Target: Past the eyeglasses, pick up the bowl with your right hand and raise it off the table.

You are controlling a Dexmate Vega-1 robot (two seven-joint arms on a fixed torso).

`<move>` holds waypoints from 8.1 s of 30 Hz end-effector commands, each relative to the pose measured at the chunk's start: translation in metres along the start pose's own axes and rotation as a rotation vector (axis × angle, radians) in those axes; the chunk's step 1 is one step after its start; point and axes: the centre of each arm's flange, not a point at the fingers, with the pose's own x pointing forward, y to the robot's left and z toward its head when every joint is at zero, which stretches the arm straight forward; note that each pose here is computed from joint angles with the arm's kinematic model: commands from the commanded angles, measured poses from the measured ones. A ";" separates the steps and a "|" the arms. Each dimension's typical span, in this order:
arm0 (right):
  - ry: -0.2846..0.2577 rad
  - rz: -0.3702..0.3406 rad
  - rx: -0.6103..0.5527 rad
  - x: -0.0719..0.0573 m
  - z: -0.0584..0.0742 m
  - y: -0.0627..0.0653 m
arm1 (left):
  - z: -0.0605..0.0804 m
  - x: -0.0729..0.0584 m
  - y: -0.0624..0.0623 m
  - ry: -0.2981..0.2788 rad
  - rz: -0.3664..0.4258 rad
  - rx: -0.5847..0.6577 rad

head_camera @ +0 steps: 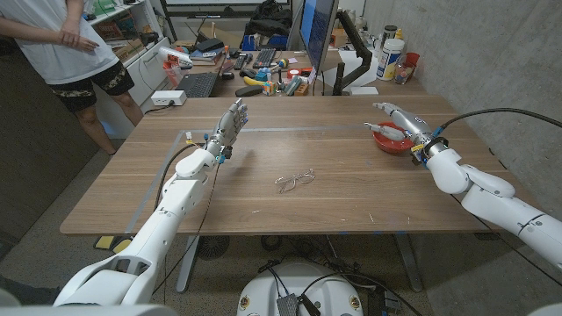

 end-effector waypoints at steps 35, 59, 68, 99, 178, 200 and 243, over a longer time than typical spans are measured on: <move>0.035 0.088 -0.195 -0.003 -0.001 0.005 | 0.003 0.000 -0.004 0.000 -0.002 0.009; 0.050 0.135 -0.236 -0.004 -0.002 0.005 | 0.001 -0.003 -0.005 -0.003 0.004 0.000; 0.061 0.152 -0.249 -0.005 -0.004 0.008 | 0.001 -0.004 -0.005 -0.003 0.003 0.001; 0.063 0.198 -0.312 -0.002 -0.005 0.012 | 0.000 -0.005 -0.006 0.003 0.007 -0.001; 0.150 0.306 -0.362 0.006 -0.034 0.028 | -0.002 0.001 -0.009 -0.002 -0.003 -0.007; 0.179 0.329 -0.376 0.006 -0.040 0.031 | -0.003 0.003 -0.009 0.000 -0.004 -0.009; 0.223 0.315 -0.377 0.012 -0.056 0.044 | -0.004 0.003 -0.004 0.013 0.002 -0.003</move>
